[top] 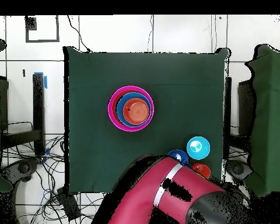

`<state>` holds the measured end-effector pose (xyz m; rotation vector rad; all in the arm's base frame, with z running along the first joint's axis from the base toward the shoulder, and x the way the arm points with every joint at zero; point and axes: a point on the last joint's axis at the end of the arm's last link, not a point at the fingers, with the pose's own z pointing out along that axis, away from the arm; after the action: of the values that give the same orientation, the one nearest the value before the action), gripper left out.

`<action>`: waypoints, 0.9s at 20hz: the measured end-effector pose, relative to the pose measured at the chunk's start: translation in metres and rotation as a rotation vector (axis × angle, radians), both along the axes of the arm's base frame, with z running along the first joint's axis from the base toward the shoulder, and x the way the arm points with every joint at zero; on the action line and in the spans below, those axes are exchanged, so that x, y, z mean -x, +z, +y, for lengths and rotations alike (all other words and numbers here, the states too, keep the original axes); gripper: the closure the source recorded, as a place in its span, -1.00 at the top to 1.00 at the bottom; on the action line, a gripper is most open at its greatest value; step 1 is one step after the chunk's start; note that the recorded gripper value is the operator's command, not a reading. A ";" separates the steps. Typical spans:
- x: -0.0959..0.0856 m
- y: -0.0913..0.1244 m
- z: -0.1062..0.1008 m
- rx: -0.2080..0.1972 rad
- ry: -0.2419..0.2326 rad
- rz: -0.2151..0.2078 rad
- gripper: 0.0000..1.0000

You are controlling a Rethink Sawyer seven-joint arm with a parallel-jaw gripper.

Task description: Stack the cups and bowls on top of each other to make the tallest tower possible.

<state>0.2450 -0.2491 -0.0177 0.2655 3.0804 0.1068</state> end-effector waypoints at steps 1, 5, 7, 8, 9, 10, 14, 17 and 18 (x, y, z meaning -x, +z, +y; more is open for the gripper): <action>0.000 0.000 0.000 0.000 -0.004 -0.002 1.00; 0.012 0.015 -0.010 0.025 -0.112 -0.036 1.00; 0.024 0.027 -0.018 0.043 -0.168 -0.047 1.00; 0.031 0.033 -0.022 0.050 -0.191 -0.048 1.00; 0.037 0.039 -0.025 0.057 -0.212 -0.050 1.00; 0.040 0.043 -0.027 0.063 -0.223 -0.052 1.00; 0.044 0.053 -0.031 0.077 -0.231 -0.054 1.00; 0.039 0.062 -0.032 0.089 -0.203 -0.062 1.00; 0.038 0.064 -0.033 0.093 -0.201 -0.066 1.00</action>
<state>0.2074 -0.2818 0.0461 0.5520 2.9621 -0.0347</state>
